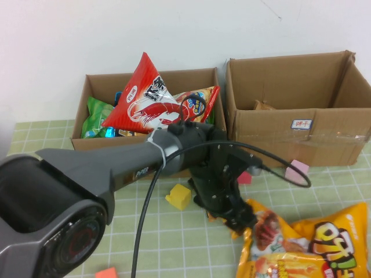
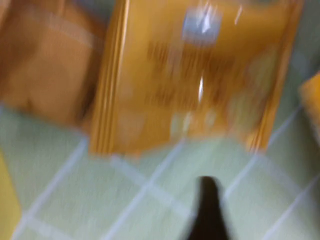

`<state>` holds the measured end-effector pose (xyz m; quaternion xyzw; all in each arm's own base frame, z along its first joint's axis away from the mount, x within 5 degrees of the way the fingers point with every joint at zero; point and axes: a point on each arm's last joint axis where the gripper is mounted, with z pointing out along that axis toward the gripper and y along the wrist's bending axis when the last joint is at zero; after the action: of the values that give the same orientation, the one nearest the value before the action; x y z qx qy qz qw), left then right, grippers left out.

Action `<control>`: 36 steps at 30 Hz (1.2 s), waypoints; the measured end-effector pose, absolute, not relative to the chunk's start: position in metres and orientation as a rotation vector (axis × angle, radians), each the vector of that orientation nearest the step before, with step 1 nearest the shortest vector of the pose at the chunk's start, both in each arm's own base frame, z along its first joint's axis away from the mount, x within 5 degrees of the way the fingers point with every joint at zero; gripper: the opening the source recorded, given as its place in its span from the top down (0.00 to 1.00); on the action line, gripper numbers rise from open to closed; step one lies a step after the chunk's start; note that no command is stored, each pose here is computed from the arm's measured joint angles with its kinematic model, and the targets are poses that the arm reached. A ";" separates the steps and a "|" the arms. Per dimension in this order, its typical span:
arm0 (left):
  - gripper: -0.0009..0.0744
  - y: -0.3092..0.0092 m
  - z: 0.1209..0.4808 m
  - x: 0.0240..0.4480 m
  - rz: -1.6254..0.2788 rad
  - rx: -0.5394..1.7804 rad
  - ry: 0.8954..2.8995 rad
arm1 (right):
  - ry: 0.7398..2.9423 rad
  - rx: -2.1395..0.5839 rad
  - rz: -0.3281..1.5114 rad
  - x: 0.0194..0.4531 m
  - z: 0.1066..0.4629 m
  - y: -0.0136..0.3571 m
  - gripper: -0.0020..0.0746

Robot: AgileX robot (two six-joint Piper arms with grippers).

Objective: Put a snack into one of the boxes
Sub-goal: Pick up the biscuit

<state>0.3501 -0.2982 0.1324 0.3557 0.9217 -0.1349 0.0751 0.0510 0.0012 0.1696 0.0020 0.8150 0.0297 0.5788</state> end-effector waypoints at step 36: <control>0.16 -0.294 0.113 0.373 -0.397 0.958 2.667 | 1.906 0.005 0.070 0.051 0.170 0.001 0.98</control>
<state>0.3733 -0.2937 0.1126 0.3315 0.9229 -0.1374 0.1396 0.0510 0.0012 0.1696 0.0020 0.8150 0.0297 0.5788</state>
